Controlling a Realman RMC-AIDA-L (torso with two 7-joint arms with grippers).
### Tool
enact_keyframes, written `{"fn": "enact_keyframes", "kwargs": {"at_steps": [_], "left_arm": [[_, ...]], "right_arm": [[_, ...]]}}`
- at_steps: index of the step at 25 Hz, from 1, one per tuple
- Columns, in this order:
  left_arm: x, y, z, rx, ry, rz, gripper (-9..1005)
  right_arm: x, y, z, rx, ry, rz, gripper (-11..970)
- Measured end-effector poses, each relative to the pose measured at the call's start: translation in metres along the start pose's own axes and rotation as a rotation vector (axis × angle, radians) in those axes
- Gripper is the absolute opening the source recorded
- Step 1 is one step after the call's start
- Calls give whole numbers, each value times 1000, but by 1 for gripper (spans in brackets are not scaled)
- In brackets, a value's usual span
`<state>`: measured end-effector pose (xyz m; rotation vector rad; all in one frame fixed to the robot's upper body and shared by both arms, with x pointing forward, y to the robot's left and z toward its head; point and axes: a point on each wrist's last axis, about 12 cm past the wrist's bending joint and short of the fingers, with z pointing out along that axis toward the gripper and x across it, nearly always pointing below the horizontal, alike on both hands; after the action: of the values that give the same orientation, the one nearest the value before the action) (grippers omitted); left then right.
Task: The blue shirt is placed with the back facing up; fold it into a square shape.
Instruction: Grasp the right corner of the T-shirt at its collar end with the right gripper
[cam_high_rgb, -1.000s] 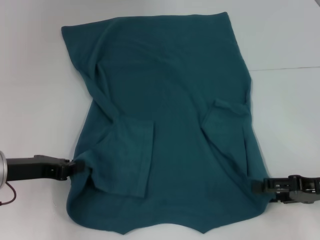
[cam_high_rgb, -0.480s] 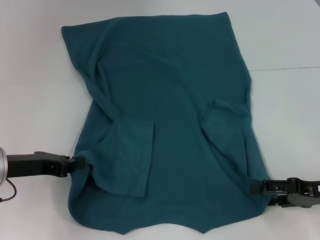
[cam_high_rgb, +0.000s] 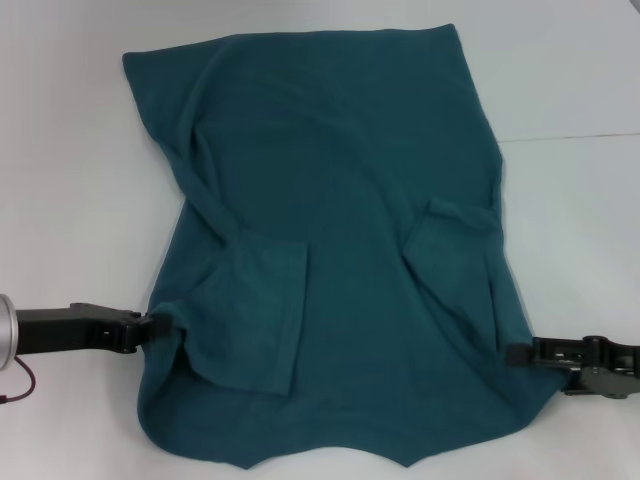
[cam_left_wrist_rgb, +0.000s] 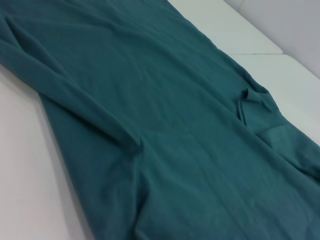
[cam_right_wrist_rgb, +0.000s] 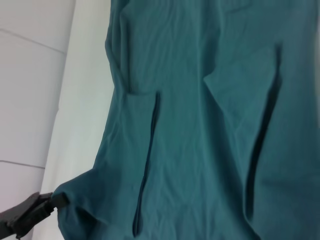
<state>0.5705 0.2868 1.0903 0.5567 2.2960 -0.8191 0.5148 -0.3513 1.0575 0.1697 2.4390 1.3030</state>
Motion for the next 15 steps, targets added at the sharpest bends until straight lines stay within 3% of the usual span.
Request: {"fn": "enact_keyframes", "kwargs": {"at_steps": [7, 15], "left_arm": [[-2, 0, 1, 1, 1, 5, 0], [2, 0, 2, 5, 3, -7, 0]], "right_arm": [[4, -6, -6, 9, -23, 18, 929], [7, -8, -2, 22, -22, -5, 681]]}}
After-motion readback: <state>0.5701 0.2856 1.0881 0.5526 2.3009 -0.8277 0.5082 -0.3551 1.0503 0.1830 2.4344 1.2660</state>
